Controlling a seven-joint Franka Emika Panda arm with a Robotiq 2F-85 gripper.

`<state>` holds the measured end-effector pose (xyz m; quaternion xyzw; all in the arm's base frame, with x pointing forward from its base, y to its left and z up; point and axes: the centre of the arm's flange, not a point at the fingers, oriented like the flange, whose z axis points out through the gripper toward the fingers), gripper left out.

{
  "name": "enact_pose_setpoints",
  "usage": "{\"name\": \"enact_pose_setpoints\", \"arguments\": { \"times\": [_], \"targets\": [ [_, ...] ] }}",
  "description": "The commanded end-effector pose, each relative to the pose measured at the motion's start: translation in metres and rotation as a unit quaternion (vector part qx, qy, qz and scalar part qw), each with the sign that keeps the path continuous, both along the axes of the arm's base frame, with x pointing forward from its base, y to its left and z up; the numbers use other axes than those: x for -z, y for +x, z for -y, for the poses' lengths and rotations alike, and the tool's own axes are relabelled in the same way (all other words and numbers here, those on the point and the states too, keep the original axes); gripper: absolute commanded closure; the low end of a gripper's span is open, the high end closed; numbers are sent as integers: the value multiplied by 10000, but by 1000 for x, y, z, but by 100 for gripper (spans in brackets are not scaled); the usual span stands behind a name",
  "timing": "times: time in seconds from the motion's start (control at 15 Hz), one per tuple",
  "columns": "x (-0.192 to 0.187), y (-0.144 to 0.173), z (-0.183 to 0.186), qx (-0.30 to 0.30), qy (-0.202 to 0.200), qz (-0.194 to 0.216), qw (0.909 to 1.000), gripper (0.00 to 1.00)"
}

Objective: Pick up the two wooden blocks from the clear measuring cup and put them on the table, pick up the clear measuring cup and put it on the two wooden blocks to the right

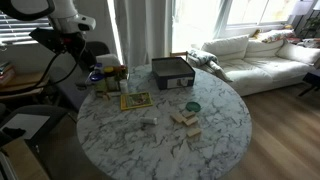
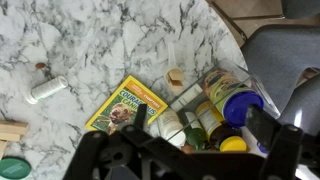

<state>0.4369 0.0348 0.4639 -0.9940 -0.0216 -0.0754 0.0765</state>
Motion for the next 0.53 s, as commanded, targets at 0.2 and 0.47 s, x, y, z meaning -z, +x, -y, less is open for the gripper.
{"name": "enact_pose_setpoints", "arguments": {
  "times": [0.2, 0.47],
  "targets": [
    [0, 0, 0, 0, 0, 0, 10000, 0],
    [13, 7, -7, 507, -68, -338, 9981, 0]
  ]
}}
